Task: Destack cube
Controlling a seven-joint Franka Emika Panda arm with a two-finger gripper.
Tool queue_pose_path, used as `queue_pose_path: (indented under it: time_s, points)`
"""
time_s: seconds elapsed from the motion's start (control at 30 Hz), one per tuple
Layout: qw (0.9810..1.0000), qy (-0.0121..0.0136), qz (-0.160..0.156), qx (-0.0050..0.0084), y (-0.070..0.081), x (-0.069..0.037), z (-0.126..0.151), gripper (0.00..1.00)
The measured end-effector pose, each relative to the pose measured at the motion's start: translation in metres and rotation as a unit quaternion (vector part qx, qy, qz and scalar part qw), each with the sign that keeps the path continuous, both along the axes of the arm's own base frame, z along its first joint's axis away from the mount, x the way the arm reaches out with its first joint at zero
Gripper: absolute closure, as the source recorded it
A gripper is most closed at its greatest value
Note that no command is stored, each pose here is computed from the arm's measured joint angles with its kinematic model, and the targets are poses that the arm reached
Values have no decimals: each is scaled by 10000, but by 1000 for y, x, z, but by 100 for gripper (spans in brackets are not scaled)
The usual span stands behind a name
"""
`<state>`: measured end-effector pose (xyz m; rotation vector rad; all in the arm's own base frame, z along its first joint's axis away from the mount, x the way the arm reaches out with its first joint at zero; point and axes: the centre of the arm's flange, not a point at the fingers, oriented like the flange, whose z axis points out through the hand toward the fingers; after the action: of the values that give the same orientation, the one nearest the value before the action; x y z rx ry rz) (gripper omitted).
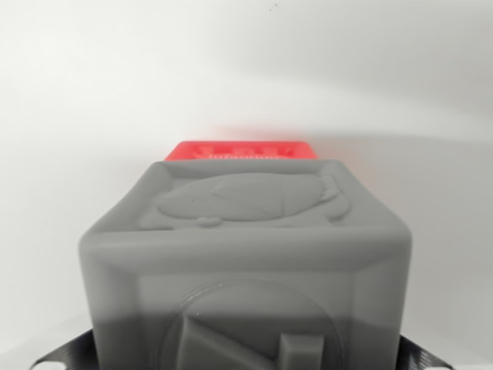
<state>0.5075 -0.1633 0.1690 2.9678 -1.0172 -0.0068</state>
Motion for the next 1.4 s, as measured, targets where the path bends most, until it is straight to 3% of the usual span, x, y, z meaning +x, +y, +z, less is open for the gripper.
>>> queue_pose_path:
  time_s: [0.57, 1.4]
  points:
    - [10000, -11, -2, 5, 0, 1, 9, 100]
    - [10000, -35, -7, 18, -1, 1, 62, 100]
